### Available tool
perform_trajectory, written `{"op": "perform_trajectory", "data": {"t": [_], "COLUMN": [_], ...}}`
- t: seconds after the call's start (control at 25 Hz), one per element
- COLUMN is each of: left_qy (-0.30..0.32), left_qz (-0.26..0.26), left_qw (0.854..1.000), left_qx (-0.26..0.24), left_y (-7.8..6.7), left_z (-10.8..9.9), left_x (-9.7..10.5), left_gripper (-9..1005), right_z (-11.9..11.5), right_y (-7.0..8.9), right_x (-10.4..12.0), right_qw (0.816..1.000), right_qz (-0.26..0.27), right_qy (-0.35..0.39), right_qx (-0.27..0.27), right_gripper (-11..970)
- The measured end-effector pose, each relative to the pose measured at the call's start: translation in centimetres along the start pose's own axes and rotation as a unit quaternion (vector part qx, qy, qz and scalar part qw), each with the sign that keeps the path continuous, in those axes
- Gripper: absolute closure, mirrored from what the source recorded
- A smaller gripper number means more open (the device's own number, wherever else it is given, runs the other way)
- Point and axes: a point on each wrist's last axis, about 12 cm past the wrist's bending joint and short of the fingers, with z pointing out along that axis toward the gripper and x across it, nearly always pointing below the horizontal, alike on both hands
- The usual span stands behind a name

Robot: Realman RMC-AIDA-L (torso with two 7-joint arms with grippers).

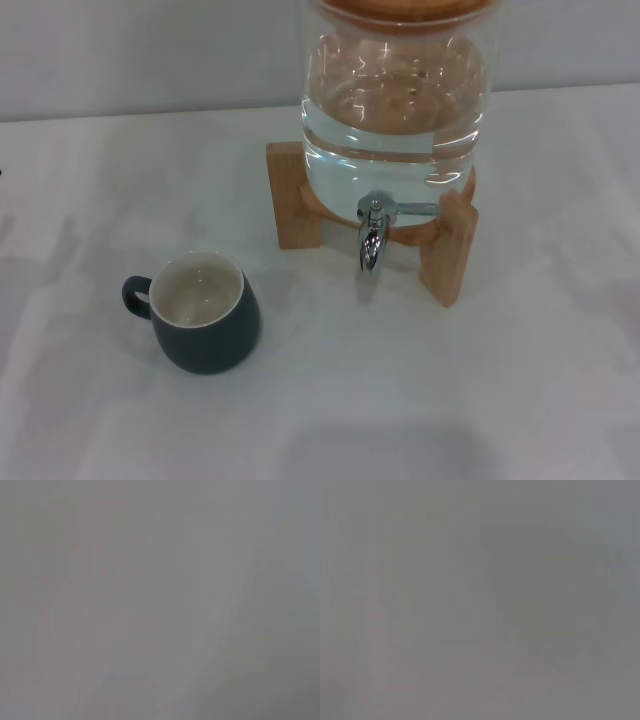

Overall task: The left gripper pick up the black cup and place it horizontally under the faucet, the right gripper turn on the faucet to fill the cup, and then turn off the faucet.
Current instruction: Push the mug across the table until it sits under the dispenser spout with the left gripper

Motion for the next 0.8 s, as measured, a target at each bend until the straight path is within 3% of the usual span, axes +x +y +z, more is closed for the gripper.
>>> {"op": "perform_trajectory", "data": {"t": [0.52,0.8], "left_qy": [0.007,0.041], "left_qz": [0.000,-0.019], "left_qw": [1.000,0.998], "left_qx": [0.003,0.039], "left_y": [0.0,0.0], "left_z": [-0.4,-2.8], "left_x": [0.2,0.6], "left_gripper": [115,115], "right_z": [-0.8,-1.2], "right_y": [0.0,-1.6], "right_x": [0.0,-0.9], "right_qw": [1.000,1.000], "right_qz": [0.002,-0.014], "right_qy": [0.006,0.001], "right_qx": [0.002,0.024], "right_gripper": [99,100]}}
